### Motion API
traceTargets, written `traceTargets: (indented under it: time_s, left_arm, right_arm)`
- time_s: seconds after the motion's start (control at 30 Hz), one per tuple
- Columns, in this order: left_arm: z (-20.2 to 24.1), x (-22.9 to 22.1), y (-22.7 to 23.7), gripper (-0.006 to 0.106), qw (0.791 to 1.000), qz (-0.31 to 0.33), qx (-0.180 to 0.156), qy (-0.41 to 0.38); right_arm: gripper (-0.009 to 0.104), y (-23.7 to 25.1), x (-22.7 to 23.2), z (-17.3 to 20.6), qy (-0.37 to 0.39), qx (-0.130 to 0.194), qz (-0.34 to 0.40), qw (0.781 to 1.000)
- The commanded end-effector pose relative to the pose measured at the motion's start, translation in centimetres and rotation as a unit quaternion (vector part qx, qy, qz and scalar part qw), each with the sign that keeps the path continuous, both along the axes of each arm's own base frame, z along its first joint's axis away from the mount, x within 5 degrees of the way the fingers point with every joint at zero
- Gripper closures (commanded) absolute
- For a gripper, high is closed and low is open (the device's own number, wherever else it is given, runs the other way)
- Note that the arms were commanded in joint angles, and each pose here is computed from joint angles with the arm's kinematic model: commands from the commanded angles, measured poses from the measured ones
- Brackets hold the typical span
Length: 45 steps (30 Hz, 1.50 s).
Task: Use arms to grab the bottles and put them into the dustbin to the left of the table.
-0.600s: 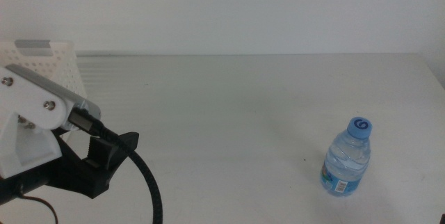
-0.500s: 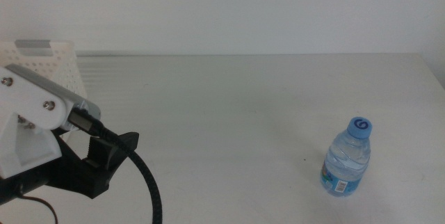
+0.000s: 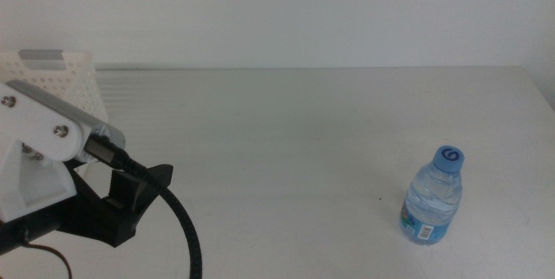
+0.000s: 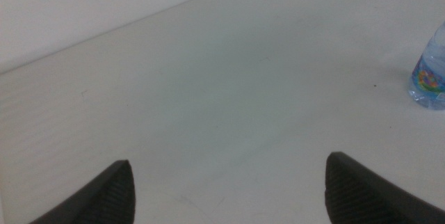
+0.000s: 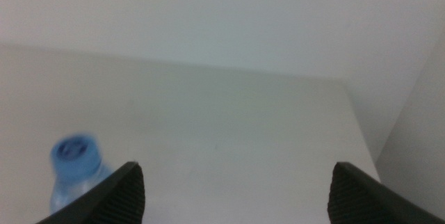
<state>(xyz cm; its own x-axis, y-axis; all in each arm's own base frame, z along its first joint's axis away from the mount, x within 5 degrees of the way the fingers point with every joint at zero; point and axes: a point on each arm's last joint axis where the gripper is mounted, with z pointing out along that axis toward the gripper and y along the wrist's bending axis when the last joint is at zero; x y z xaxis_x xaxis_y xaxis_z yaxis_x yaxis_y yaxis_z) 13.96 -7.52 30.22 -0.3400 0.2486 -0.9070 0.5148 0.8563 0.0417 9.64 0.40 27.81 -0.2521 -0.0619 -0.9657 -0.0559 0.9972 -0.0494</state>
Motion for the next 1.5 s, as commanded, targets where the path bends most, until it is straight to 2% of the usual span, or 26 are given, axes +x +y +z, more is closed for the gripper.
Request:
traceTargets:
  time_s: [0.0, 0.17, 0.4, 0.53, 0.7, 0.93, 1.07, 1.23, 1.47]
  left_arm:
    - [1.8, 0.2, -0.1, 0.010, 0.998, 0.006, -0.036, -0.045]
    - [1.8, 0.2, -0.1, 0.010, 0.998, 0.006, -0.036, -0.045]
    - [1.8, 0.2, -0.1, 0.010, 0.998, 0.006, -0.036, -0.045]
    - [1.8, 0.2, -0.1, 0.010, 0.998, 0.006, -0.036, -0.045]
    - [1.8, 0.2, -0.1, 0.010, 0.998, 0.006, -0.036, -0.045]
    - [1.8, 0.2, -0.1, 0.010, 0.998, 0.006, -0.036, -0.045]
    - [1.8, 0.2, -0.1, 0.010, 0.998, 0.006, -0.036, -0.045]
    - [1.8, 0.2, -0.1, 0.010, 0.998, 0.006, -0.036, -0.045]
    - [1.8, 0.2, -0.1, 0.010, 0.998, 0.006, -0.036, -0.045]
  right_arm:
    - [0.000, -0.1, 1.4, 2.3, -0.071, -0.001, -0.009, 0.997]
    - [0.000, 0.2, 3.2, 2.0, -0.086, 0.034, -0.002, 0.996]
    - [0.000, 1.0, 4.9, -0.5, -0.090, 0.157, 0.013, 0.983]
    - [0.000, 1.4, 4.8, -2.5, -0.089, 0.195, 0.028, 0.976]
    - [0.000, 2.1, 4.2, -4.0, -0.076, 0.171, 0.064, 0.980]
    - [0.000, 3.9, 4.0, -5.5, -0.052, 0.062, 0.142, 0.987]
    - [0.000, 5.1, 4.3, -6.4, -0.029, 0.024, 0.180, 0.983]
    - [0.000, 6.1, 5.3, -7.5, -0.022, 0.004, 0.204, 0.979]
    - [0.000, 7.2, 7.4, -9.7, -0.025, 0.015, 0.219, 0.975]
